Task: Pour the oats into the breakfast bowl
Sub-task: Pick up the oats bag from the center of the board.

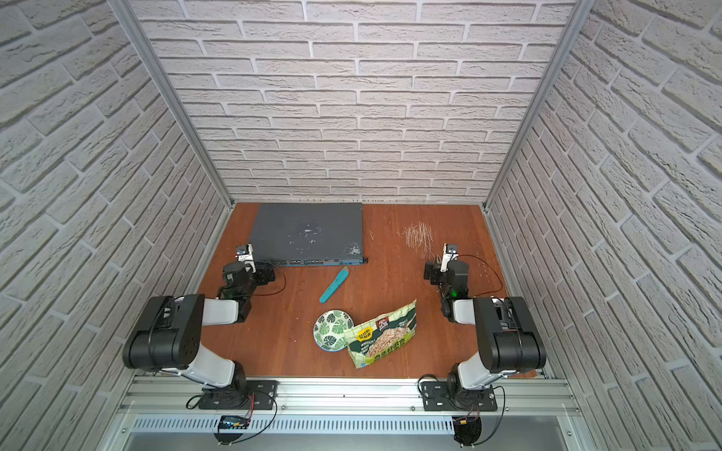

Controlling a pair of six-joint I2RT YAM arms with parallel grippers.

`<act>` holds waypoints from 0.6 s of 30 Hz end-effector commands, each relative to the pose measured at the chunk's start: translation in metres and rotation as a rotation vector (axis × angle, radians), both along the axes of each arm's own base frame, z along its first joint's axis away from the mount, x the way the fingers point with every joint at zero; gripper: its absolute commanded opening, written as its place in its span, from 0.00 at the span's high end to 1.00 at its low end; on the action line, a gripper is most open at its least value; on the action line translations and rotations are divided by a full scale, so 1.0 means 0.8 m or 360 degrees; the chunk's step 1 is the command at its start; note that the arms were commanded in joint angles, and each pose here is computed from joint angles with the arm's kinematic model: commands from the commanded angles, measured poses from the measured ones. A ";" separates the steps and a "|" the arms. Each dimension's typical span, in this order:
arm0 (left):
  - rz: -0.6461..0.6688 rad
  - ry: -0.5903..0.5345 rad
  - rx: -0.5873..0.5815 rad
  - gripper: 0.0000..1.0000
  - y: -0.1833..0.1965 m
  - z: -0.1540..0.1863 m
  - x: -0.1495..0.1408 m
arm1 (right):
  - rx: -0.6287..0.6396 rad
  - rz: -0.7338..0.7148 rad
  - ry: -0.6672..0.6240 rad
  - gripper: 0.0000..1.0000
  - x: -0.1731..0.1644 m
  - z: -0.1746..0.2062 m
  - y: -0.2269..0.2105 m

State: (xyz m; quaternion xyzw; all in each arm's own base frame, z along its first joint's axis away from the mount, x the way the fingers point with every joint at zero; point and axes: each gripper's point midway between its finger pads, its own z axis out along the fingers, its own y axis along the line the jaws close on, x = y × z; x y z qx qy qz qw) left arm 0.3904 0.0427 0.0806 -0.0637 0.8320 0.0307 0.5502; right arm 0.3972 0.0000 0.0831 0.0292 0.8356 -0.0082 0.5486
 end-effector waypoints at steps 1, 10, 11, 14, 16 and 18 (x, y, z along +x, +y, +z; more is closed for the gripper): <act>-0.0013 -0.0051 0.0005 0.02 0.000 0.009 0.005 | 0.0007 0.0003 -0.0052 0.01 0.003 0.011 0.001; -0.0015 -0.0053 -0.0003 0.02 0.001 0.010 0.005 | 0.0042 0.0221 -0.0047 0.01 0.001 0.026 0.025; -0.0016 -0.0059 -0.0007 0.02 0.001 0.011 0.006 | 0.0044 0.0280 -0.0027 0.01 -0.001 0.037 0.032; -0.0025 -0.0051 -0.0012 0.02 0.001 0.027 0.013 | 0.0027 0.0421 -0.0038 0.01 -0.013 0.079 0.049; 0.0011 0.0031 -0.0025 0.02 0.005 0.042 0.014 | 0.0003 0.0488 -0.0097 0.01 -0.027 0.123 0.057; 0.0076 0.0062 -0.0057 0.02 0.011 0.065 0.010 | -0.0034 0.0586 -0.0154 0.01 -0.044 0.168 0.070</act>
